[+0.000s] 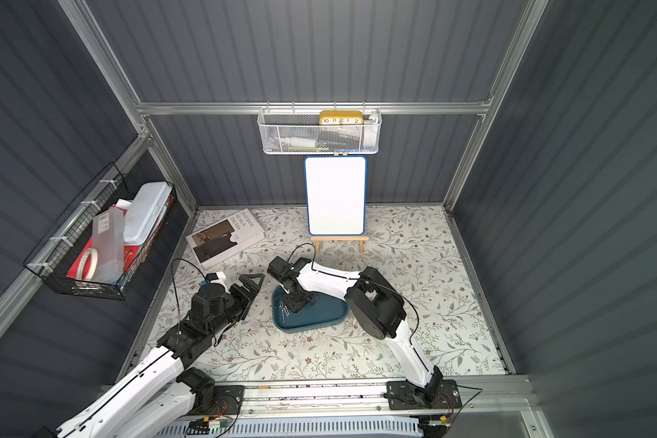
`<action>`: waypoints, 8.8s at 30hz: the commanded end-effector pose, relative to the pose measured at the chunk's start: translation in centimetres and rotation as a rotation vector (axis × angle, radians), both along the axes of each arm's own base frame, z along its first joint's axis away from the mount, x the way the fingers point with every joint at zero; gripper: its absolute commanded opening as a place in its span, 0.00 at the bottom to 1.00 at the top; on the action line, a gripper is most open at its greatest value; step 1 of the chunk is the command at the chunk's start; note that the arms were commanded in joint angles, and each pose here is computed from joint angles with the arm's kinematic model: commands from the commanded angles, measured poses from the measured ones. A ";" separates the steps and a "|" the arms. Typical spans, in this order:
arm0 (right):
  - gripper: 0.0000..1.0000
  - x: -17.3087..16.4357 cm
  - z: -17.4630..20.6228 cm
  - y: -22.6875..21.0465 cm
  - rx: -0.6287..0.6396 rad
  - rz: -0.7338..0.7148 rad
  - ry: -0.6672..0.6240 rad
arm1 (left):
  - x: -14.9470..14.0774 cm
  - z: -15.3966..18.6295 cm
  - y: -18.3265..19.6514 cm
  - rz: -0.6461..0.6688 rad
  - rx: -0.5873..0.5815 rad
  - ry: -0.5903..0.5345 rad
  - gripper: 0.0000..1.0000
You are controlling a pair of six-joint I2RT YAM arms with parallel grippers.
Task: Take out the screws from the storage box
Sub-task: Pick up the screw from the storage box, then place the screw at the center of the board, then pick up the screw from the storage box.
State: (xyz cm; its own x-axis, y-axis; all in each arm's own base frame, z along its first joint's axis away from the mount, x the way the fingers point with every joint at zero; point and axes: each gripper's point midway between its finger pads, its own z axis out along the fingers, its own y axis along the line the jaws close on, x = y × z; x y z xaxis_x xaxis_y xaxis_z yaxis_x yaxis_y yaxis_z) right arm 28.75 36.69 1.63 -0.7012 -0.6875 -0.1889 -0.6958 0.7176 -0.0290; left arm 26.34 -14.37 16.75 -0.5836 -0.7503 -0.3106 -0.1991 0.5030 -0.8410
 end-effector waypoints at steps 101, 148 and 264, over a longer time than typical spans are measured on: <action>0.25 1.1 -1.1 -27.2 0.044 -0.968 0.069 | 4.0 -0.4 -4.7 -0.157 0.020 -0.043 0.99; 0.99 0.6 18.7 -30.5 0.542 -1.024 -0.565 | 4.9 4.7 -6.1 -0.212 -0.016 -0.179 0.99; 0.04 -0.8 8.5 -4.1 0.070 -0.176 -0.127 | 0.4 0.8 -0.4 -0.008 -0.031 -0.046 0.99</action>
